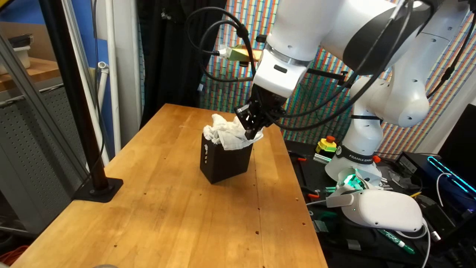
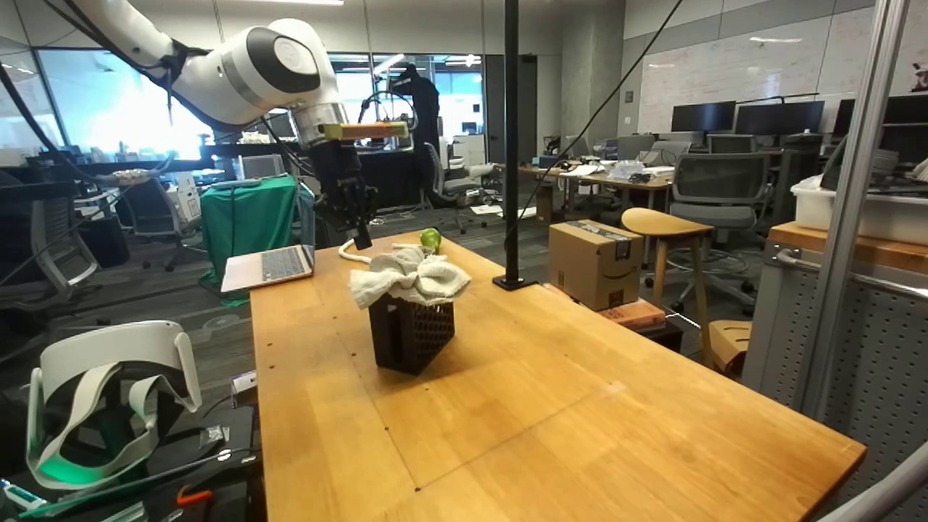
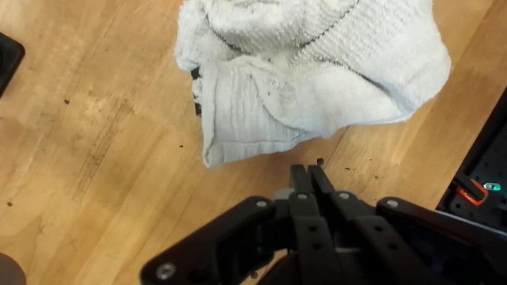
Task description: Place the white towel inside the black basket
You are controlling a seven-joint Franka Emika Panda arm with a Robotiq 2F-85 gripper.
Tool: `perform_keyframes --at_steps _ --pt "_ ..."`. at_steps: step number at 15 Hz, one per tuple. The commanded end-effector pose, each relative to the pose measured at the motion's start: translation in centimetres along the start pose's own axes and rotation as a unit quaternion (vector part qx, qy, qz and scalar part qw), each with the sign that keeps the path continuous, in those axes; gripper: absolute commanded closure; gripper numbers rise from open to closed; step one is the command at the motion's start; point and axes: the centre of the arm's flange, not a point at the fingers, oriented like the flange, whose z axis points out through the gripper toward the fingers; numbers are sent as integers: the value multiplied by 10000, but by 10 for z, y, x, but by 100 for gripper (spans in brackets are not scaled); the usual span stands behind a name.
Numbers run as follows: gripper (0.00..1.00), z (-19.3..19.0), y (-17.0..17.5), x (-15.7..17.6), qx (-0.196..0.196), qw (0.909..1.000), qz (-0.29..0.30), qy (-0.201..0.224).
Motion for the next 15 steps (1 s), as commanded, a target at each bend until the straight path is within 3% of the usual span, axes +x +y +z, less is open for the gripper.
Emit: perform_keyframes --at_steps 1,8,15 --pt "91 14 10 20 -70 9998 -205 -11" --pt "91 59 20 23 25 9992 -349 204" --pt "91 42 14 14 22 9988 -362 -319"
